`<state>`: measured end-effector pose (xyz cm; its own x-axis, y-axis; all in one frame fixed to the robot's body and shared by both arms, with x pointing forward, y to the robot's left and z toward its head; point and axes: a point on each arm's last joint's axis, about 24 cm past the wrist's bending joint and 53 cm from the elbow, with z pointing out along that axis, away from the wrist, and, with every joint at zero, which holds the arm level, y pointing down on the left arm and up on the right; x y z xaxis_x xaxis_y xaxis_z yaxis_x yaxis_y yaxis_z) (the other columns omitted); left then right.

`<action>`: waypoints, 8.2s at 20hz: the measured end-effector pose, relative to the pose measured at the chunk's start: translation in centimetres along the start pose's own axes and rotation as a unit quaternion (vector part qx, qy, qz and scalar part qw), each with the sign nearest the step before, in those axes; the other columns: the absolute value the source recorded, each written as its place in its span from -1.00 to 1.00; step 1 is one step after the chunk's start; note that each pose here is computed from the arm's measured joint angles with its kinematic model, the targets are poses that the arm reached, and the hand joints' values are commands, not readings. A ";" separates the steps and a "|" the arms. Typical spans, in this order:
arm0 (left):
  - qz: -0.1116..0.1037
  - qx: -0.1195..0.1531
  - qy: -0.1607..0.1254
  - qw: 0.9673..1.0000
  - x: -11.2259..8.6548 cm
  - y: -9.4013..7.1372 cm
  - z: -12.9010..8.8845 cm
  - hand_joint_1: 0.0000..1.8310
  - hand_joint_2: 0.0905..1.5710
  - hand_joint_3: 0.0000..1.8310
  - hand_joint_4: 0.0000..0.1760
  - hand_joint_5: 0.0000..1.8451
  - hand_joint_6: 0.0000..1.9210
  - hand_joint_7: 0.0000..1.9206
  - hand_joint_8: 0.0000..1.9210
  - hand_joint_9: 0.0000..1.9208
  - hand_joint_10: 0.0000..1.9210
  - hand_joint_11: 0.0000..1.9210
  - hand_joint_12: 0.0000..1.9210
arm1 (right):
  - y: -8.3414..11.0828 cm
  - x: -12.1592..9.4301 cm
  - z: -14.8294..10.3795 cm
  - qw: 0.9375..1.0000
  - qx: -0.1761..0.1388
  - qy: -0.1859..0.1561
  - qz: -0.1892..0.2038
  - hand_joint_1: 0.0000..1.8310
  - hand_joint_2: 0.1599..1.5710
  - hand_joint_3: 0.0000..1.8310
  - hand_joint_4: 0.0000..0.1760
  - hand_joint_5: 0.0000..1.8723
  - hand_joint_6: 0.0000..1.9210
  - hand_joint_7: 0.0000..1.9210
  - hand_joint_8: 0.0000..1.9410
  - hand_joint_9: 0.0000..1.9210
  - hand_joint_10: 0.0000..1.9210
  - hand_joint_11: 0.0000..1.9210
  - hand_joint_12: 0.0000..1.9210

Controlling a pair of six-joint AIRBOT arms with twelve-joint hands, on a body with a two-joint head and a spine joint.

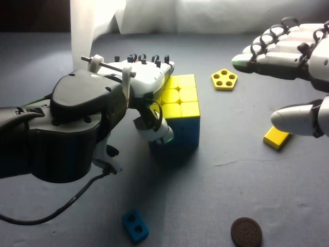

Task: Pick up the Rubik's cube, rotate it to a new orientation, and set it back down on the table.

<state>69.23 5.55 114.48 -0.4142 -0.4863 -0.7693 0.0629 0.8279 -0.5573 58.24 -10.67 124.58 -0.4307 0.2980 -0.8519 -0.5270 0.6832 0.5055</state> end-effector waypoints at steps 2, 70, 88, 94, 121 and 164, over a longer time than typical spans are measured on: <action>-0.001 0.000 0.000 1.000 0.0 0.0 0.0 0.02 0.31 -1.00 -1.00 -1.00 -1.00 -1.00 -1.00 -0.98 -1.00 -1.00 -0.67 | -0.5 -0.4 -0.1 1.000 0.002 -0.006 0.003 -1.00 0.75 -0.99 -1.00 -1.00 -1.00 -0.97 -0.99 -1.00 -1.00 -1.00 -1.00; -0.061 0.058 -0.001 0.996 -4.9 -6.1 -4.5 0.12 0.77 -1.00 -0.91 -0.47 0.72 -0.49 0.89 -0.77 0.68 -0.94 0.84 | 2.0 1.1 1.1 0.997 -0.063 -0.023 -0.027 -1.00 0.71 -1.00 -1.00 -0.92 -1.00 -0.44 0.85 -0.42 1.00 -0.62 1.00; -0.059 0.057 -0.003 0.997 -5.0 -6.1 -4.5 0.13 0.74 -1.00 -0.84 -0.46 0.70 -0.44 0.82 -0.73 0.67 -0.90 0.82 | 1.2 2.4 2.9 0.999 -0.050 -0.002 -0.015 -1.00 0.71 -1.00 -1.00 -0.93 -1.00 -0.47 0.79 -0.48 1.00 -0.66 1.00; -0.056 0.051 -0.005 0.997 -5.1 -5.8 -4.5 0.12 0.76 -1.00 -0.82 -0.46 0.71 -0.49 0.87 -0.76 0.64 -0.93 0.80 | 0.7 2.9 3.5 0.999 -0.044 0.007 -0.007 -1.00 0.71 -1.00 -1.00 -0.94 -1.00 -0.46 0.86 -0.42 1.00 -0.56 1.00; -0.055 0.051 -0.011 0.997 -5.6 -5.8 -4.4 0.07 0.67 -1.00 -1.00 -0.36 0.63 -0.74 0.59 -0.75 0.61 -0.91 0.77 | -0.8 6.2 4.3 0.998 -0.023 0.054 -0.006 -1.00 0.71 -1.00 -1.00 -0.90 -0.99 -0.44 0.86 -0.41 1.00 -0.58 1.00; -0.065 0.053 -0.014 0.996 -6.1 -5.9 -4.4 0.07 0.69 -1.00 -1.00 -0.38 0.66 -0.74 0.59 -0.75 0.62 -0.90 0.78 | 0.3 7.1 4.6 0.997 -0.033 0.072 0.012 -1.00 0.71 -1.00 -1.00 -0.90 -0.99 -0.41 0.97 -0.38 1.00 -0.53 1.00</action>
<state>67.37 4.86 123.87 -0.4004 -0.5964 -0.6957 0.1067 0.7237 -0.6818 58.39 -5.30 118.11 -0.5417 0.2113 -0.8136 -0.5605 0.6304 0.5370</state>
